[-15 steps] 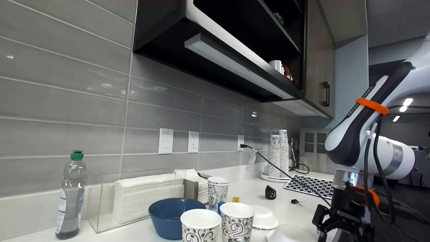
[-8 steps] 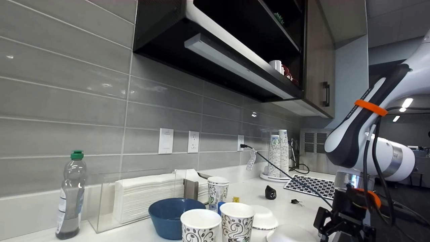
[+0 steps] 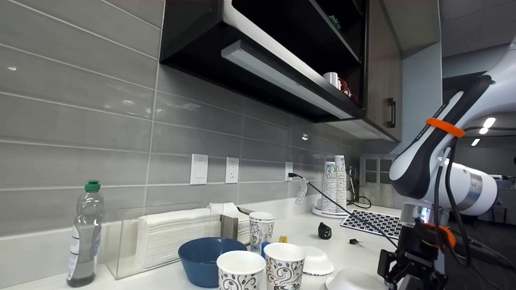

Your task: Stack up the white plates on the left

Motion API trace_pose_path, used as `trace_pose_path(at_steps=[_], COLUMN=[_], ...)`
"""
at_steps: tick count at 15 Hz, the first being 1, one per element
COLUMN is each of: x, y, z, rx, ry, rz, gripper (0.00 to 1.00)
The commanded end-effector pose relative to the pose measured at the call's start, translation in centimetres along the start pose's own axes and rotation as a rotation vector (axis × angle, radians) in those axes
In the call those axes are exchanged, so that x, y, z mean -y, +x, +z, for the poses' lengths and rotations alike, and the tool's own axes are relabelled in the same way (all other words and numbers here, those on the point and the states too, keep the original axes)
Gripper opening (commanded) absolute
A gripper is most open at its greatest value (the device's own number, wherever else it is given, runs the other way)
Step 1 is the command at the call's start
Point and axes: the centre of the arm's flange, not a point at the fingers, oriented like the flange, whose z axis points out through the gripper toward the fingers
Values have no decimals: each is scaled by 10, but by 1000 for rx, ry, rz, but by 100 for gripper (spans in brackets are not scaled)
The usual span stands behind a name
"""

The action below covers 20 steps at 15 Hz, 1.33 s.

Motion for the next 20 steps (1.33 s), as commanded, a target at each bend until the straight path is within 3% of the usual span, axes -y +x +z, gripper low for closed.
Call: trace_pose_path(at_steps=[1, 6, 11, 13, 16, 18, 20], x=[-9, -10, -12, -12, -12, -11, -10], y=[0, 4, 7, 9, 11, 12, 13], z=[0, -4, -8, -9, -10, -10, -11], rx=[-1, -20, -35, -38, -42, -46, -48], ry=[25, 67, 111, 123, 139, 148, 152], rz=[11, 20, 21, 16, 5, -2, -9], gripper=[32, 27, 4, 7, 28, 27, 13])
